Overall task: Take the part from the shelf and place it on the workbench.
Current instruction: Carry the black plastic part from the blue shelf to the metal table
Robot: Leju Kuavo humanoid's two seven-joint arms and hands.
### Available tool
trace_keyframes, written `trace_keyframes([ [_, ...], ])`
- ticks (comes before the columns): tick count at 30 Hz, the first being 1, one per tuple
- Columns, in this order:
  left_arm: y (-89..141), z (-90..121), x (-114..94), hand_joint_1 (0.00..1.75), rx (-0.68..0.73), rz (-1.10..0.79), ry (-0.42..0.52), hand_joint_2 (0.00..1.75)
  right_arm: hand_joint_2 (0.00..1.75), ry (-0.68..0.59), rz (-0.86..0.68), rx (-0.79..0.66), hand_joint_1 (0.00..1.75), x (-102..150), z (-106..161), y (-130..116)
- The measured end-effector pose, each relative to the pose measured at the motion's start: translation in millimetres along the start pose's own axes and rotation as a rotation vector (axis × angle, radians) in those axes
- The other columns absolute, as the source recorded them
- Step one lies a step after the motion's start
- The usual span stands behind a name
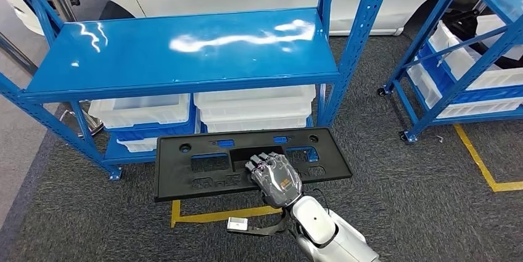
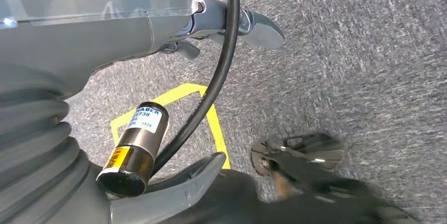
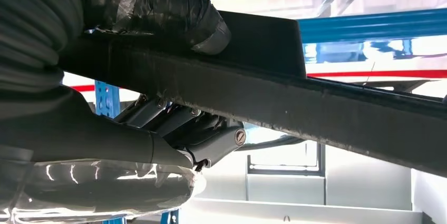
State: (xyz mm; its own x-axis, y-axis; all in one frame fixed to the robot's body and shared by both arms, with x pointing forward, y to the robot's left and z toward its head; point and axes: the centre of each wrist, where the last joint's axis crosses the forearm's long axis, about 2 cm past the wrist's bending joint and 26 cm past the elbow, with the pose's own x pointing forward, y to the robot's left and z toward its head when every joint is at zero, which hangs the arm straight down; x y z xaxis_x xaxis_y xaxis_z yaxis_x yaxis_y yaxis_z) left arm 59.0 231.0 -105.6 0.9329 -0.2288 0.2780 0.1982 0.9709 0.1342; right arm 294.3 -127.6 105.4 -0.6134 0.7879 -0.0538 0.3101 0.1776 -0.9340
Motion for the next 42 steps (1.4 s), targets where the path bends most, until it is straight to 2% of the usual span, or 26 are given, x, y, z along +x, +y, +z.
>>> trace_keyframes([
  [13, -1.2, 0.5, -1.4, 0.00, -0.001, -0.003, 0.002, 1.75, 1.75, 0.002, 0.001, 0.017, 1.75, -2.5, 6.1, 2.5],
  [42, -4.5, 1.1, -0.6, 0.00, -0.007, 0.004, 0.002, 1.75, 1.75, 0.015, -0.028, 0.036, 1.75, -7.5, 1.1, 0.9],
])
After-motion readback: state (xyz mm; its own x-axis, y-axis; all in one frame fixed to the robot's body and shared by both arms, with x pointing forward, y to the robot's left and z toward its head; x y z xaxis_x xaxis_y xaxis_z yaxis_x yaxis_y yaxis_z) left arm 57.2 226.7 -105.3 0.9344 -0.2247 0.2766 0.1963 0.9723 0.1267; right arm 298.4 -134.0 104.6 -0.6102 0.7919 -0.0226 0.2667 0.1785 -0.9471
